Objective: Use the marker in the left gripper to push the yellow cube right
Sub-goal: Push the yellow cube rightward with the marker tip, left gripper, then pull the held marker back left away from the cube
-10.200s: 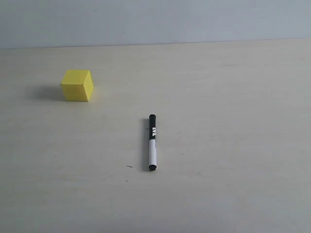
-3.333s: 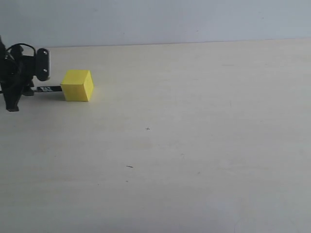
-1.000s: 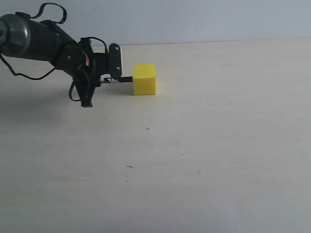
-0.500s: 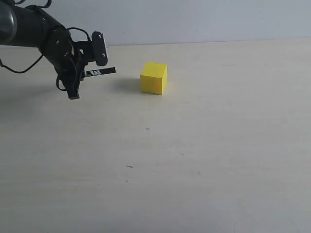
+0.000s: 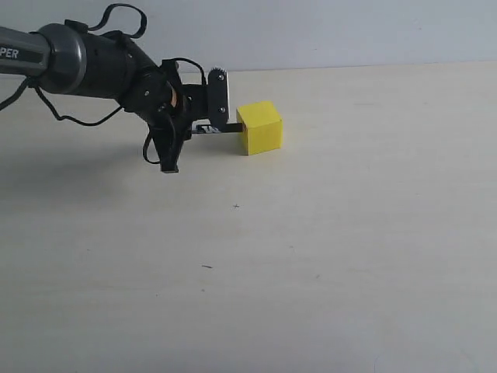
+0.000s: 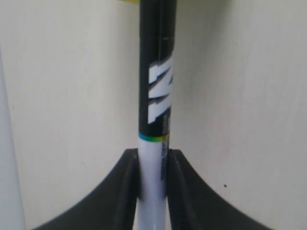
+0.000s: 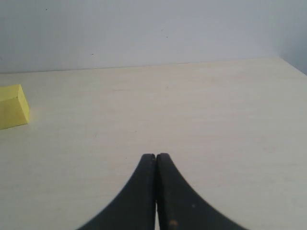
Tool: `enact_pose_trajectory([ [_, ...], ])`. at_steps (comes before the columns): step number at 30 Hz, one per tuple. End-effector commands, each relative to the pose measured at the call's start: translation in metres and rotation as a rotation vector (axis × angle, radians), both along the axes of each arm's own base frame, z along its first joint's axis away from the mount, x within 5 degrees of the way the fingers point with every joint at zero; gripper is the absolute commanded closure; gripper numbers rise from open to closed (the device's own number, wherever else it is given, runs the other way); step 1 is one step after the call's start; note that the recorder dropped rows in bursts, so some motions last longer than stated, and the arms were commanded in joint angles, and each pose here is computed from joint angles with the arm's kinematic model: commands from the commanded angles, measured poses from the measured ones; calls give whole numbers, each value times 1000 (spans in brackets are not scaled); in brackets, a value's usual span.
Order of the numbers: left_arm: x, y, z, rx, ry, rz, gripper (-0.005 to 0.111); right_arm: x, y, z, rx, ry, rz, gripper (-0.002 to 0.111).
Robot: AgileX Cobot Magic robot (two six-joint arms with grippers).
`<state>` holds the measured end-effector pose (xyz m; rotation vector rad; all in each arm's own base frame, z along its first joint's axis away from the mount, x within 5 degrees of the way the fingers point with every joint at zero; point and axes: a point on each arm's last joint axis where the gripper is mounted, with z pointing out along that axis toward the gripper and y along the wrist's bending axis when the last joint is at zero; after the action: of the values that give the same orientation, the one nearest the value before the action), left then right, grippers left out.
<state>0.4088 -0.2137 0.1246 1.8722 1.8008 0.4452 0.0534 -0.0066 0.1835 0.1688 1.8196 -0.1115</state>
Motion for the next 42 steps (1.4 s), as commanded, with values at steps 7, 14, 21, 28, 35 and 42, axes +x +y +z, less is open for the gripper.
enact_pose_trajectory([
  [7, 6, 19, 8, 9, 19, 71, 107, 0, 0, 0, -5, -13, -1, 108],
  [14, 13, 5, 15, -121, -87, 23, 107, 0, 0, 0, -5, -13, -1, 108],
  [21, 11, -1, 16, -156, -93, 23, 107, 0, 0, 0, -5, -13, -1, 108],
  [28, 14, 26, 9, -83, 0, 131, 107, 0, 0, 0, -5, -13, -1, 108],
  [35, 17, 22, -1, -111, -15, 116, 107, 0, 0, 0, -5, -13, -1, 108],
  [42, 19, 4, -33, -165, -21, 80, 107, 0, 0, 0, -5, -13, -1, 108],
])
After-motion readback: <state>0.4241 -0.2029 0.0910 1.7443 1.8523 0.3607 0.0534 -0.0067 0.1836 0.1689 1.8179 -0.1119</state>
